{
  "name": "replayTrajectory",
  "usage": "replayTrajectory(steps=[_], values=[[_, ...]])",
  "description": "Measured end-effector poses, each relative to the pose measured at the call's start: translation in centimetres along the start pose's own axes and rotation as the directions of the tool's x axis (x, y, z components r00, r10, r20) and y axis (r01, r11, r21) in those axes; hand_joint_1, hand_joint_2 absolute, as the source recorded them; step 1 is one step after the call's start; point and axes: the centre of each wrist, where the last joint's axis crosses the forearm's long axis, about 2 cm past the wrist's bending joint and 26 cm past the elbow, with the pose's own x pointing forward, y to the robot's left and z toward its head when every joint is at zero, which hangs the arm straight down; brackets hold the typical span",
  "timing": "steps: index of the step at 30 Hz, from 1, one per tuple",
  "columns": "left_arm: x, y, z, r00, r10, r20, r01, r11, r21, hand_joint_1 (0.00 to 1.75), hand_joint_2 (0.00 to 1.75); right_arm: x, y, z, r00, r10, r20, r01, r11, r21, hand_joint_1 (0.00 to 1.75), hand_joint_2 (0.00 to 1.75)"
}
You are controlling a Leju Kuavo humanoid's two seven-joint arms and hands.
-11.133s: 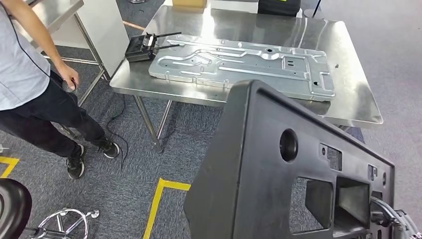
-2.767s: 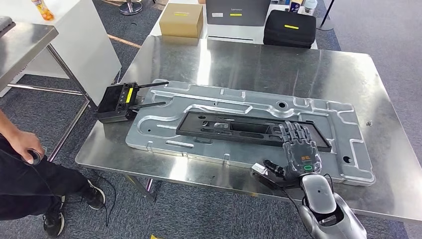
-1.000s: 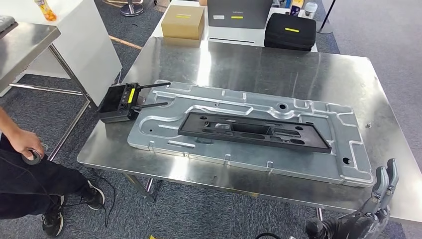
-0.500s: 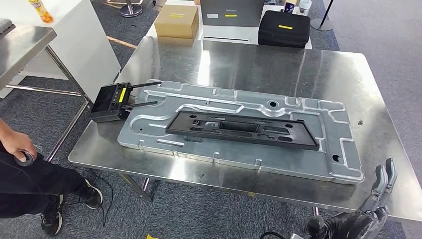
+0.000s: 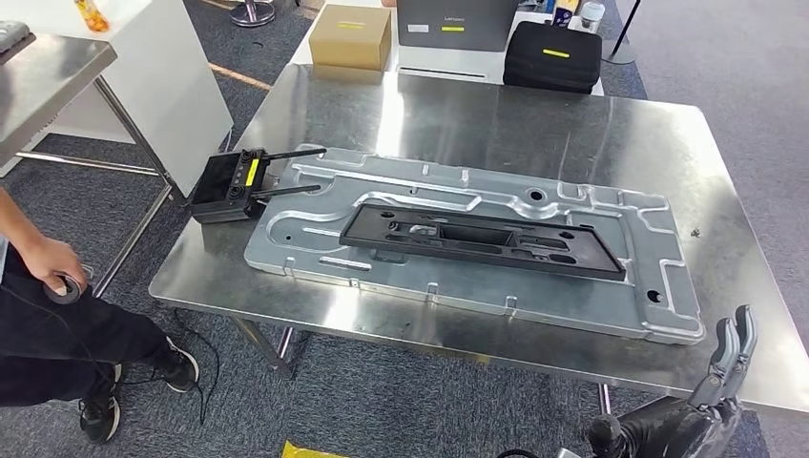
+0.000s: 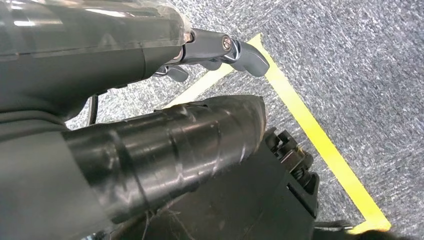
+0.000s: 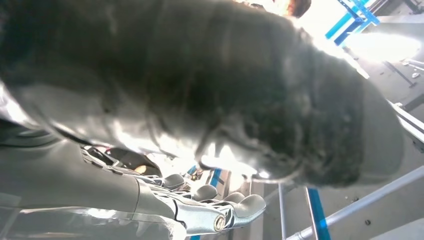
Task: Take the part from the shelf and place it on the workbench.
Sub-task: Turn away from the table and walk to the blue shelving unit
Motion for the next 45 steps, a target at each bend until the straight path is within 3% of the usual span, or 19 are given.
replayTrajectory(steps=[45], values=[[-0.24,0.11,0.04,1.0,-0.002,-0.004,0.002,1.0,0.005,0.0,0.0,0.0,-0.19,0.49,1.0,-0.022,-0.017,0.022,1.0,-0.007,0.0,0.0]])
